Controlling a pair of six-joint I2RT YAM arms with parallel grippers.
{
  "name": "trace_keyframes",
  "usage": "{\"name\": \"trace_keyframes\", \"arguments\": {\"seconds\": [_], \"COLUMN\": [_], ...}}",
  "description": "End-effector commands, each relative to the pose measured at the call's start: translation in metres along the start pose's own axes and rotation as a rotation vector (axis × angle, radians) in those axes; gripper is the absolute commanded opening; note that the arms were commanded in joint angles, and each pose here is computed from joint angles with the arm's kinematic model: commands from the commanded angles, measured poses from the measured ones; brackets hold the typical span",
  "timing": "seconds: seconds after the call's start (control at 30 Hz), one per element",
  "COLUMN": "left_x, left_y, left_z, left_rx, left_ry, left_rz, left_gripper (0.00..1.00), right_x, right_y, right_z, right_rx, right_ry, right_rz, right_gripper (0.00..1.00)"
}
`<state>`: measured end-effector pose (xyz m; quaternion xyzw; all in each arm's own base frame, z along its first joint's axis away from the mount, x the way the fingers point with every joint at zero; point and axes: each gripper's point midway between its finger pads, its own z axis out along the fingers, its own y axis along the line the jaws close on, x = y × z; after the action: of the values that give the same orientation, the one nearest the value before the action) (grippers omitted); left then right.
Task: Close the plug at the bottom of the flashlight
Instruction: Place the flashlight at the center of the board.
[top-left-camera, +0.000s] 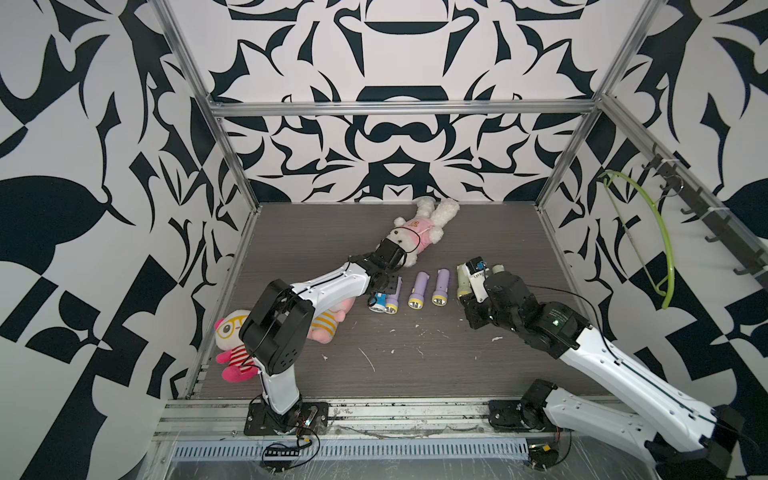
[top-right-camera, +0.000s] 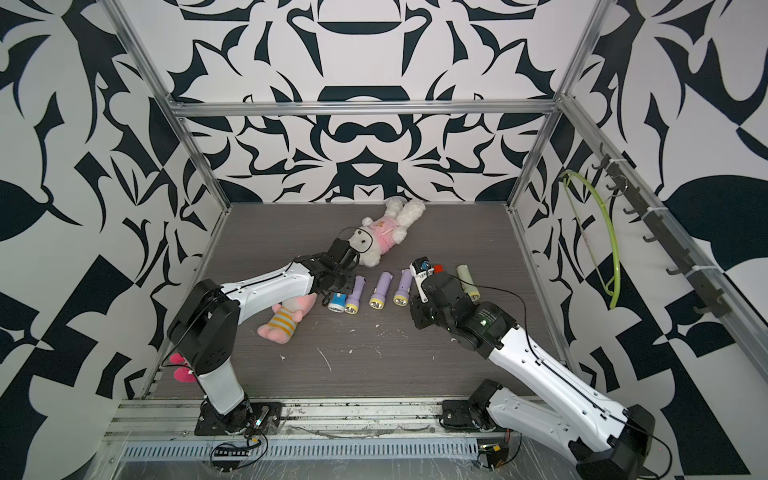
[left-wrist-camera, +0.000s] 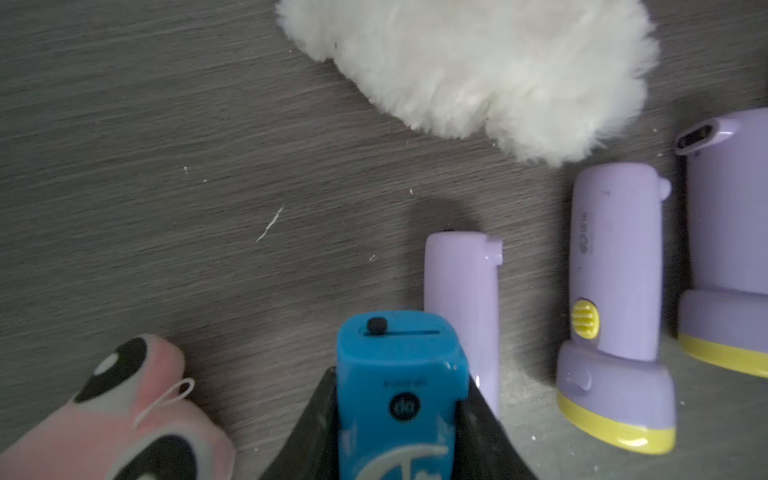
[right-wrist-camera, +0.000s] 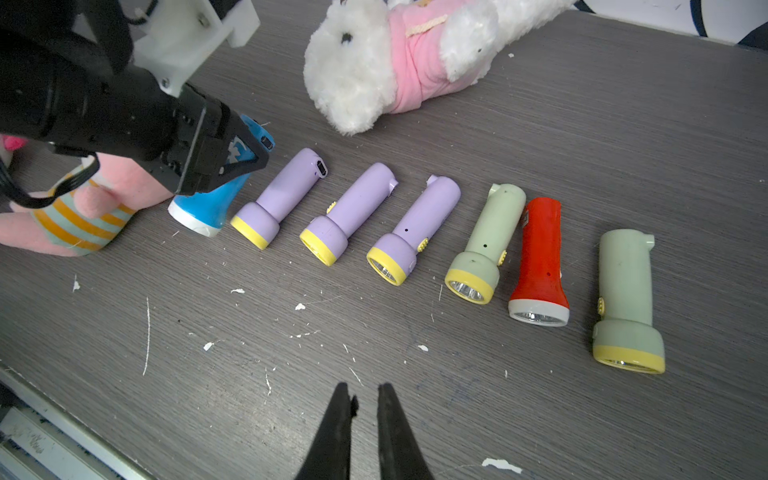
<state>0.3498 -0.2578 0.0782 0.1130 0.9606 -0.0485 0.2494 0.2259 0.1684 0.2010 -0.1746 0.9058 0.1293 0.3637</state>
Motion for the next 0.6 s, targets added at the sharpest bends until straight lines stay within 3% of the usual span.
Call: {"name": "trace_keyframes", "arguments": {"seconds": [0.0,0.17,0.43,0.57], "left_x": [-0.012,-0.009,-0.002,0.000], "left_y": [0.006,0.017,0.025,0.027], "left_z": [0.005,0.021,0.039,0.042], "left_rx": [-0.039,-0.072,-0.106,-0.110], "left_ry": [-0.011,0.021,0.064,0.076], "left_rz": [-0.002,-0.009,-0.004,-0.012], "left_gripper": [0.23,0.30,0.32,0.49], "right_x": [-0.003,-0.002,-0.001,-0.002], "right_y": [-0.002,-0.002,-0.002,-0.002], "right_z": [0.004,0.008,0.016,0.019], "right_rx": [0.016,0.018,0.030,0.034], "right_ry": [-0.013,-0.003,0.011,0.017], "right_rz": [0.013,0.016,0.014,0.010], "right_gripper": [0.17,0.18,0.19,0.19]}}
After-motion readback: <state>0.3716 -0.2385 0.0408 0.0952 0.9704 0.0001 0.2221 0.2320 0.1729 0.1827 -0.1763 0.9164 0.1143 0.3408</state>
